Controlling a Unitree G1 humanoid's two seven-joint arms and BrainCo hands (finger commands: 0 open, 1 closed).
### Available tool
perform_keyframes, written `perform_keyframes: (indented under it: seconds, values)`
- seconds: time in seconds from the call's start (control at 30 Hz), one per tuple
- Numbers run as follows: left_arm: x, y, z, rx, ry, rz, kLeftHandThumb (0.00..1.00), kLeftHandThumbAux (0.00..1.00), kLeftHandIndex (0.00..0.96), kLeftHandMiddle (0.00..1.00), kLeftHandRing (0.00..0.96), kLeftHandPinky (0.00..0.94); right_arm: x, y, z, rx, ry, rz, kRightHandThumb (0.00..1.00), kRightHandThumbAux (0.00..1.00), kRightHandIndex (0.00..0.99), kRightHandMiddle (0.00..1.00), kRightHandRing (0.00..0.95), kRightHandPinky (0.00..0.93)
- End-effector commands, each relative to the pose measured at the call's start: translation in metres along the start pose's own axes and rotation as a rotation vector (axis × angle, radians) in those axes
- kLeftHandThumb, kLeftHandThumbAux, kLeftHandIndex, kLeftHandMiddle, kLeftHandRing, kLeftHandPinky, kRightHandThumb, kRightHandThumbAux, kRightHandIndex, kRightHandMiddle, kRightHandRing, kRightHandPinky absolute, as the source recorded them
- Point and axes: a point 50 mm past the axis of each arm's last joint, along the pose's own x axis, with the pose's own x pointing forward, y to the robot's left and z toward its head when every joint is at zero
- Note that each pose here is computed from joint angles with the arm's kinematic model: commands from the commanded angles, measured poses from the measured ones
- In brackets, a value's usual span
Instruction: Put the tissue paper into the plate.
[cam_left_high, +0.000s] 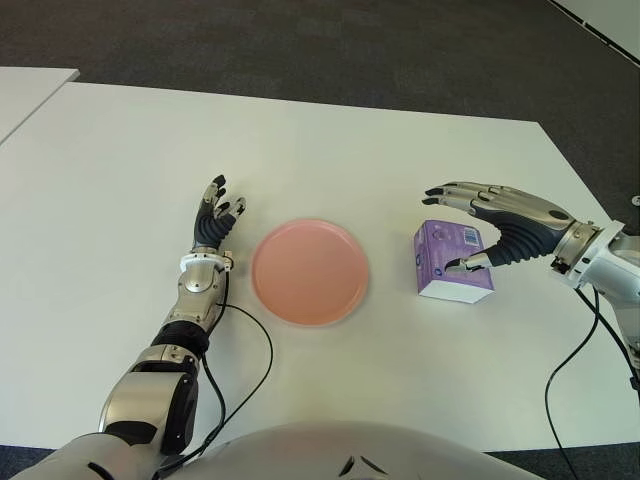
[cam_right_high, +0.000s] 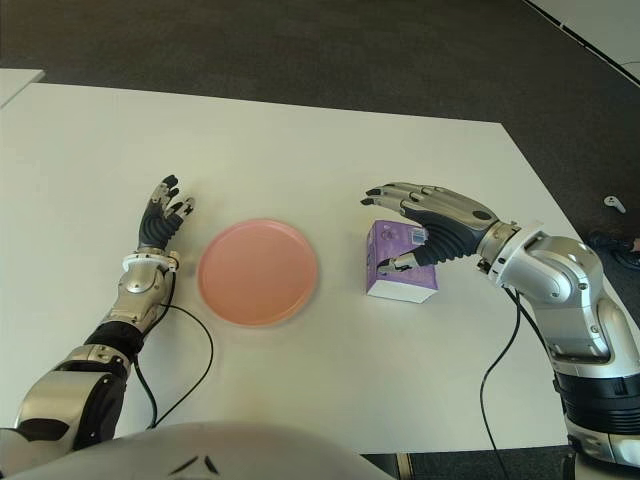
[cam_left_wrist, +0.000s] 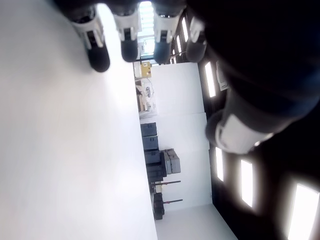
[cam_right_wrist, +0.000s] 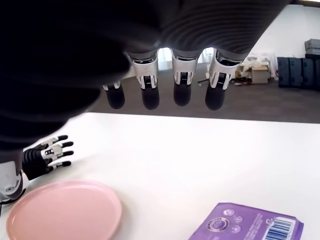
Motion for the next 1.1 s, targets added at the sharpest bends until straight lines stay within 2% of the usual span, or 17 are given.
perform_keyframes:
  seconds: [0.03,0.37,0.63,1.1]
  values:
    - [-0.011,0.003,-0.017,0.001,0.084,0.004,0.144,0.656,0.032,0.015,0.018,0.06,0.003,0.004,-0.001,0.014,0.006,0.024,0.072,0.437,0.0,0.0,0.0,0.0]
    - [-0.011,0.005,-0.018,0.011,0.091,0.009,0.15,0.652,0.037,0.019,0.017,0.044,0.008,0.011,-0.008,0.035,0.045,0.051,0.087,0.454,0.0,0.0,0.0,0.0]
    - [-0.012,0.006,-0.02,-0.007,0.105,0.019,0.165,0.652,0.033,0.018,0.013,0.05,0.008,0.023,-0.017,0.07,0.086,0.073,0.083,0.444,0.0,0.0,0.0,0.0]
    - [-0.014,0.009,-0.021,-0.008,0.101,0.028,0.184,0.629,0.033,0.026,0.029,0.076,0.0,0.031,-0.024,0.067,0.148,0.051,0.047,0.425,0.0,0.0,0.0,0.0]
